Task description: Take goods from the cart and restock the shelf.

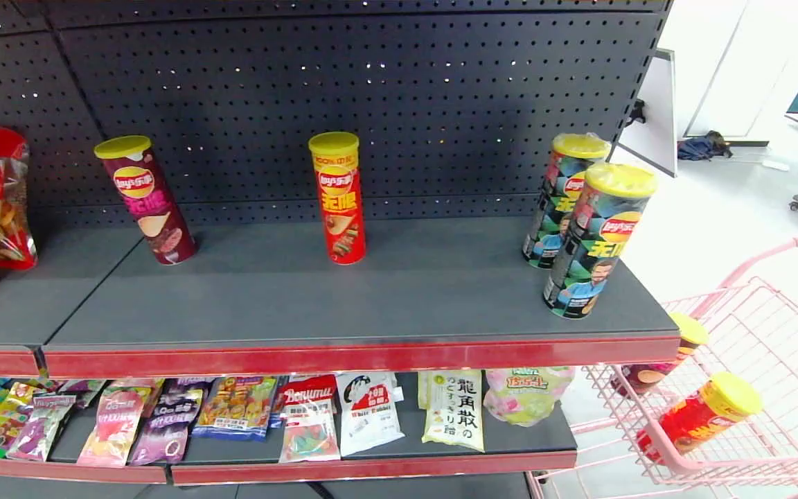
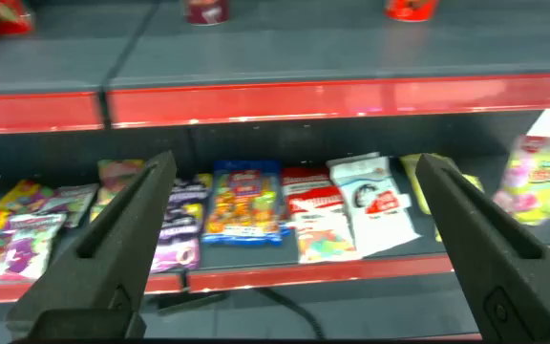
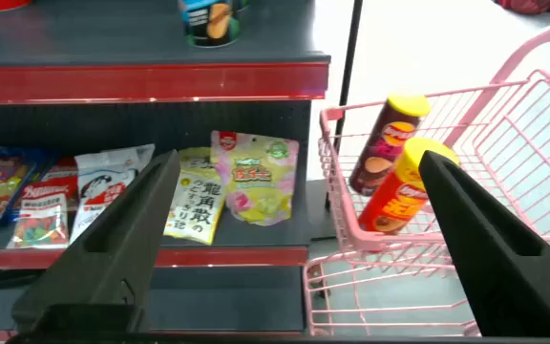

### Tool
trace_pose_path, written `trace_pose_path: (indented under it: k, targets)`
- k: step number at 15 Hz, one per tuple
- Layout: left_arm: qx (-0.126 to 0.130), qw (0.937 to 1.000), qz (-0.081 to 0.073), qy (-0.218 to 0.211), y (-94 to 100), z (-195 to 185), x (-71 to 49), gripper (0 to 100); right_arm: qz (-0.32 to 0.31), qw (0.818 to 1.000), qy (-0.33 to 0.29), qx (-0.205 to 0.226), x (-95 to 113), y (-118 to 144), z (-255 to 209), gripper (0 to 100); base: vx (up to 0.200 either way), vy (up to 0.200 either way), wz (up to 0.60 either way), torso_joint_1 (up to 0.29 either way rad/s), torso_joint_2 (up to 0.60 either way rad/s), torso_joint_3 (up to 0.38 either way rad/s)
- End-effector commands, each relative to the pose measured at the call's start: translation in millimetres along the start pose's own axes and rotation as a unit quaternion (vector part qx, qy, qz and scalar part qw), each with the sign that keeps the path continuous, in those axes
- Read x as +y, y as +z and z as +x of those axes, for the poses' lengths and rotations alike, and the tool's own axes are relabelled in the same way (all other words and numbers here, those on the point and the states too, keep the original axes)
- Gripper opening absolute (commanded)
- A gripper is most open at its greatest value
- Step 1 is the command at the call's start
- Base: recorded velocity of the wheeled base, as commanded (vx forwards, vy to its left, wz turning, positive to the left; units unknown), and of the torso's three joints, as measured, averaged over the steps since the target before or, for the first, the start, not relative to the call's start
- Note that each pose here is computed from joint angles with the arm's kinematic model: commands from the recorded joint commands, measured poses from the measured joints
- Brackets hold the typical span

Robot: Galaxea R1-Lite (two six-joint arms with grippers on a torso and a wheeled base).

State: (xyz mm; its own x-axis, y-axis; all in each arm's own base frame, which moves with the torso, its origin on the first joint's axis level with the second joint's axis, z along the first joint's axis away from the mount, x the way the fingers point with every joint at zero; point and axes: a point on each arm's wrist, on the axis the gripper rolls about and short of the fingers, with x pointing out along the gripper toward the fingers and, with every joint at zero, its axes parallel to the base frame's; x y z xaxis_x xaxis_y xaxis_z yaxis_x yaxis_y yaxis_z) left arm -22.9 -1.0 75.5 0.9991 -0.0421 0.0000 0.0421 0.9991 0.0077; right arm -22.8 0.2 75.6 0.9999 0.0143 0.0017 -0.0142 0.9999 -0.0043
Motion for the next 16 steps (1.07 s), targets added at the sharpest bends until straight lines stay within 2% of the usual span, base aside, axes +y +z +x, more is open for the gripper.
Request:
trace_pose_path:
  k: [1,7,9,16]
  targets:
    - [0.001,1.0,0.0,0.0,-0.2,0.1,0.0,100,0.0,1.0,0.001,0.0,0.0,0.0,0.0,100,0.0,-0.2,0.0,-0.002,0.0,0.007]
    - [0.0,1.0,0.0,0.0,0.2,0.0,0.0,100,-0.001,1.0,0.0,0.0,0.0,0.0,0.0,100,0.0,-0.2,0.0,0.0,0.0,0.003]
    - [0.001,1.0,0.0,0.0,-0.2,0.1,0.0,100,-0.001,1.0,0.0,0.0,0.0,0.0,0.0,100,0.0,0.0,0.0,0.0,0.0,0.0]
    - [0.001,1.0,0.0,0.0,-0.2,0.1,0.0,100,0.001,1.0,0.0,0.0,0.0,0.0,0.0,100,0.0,0.0,-0.6,0.001,0.0,0.001]
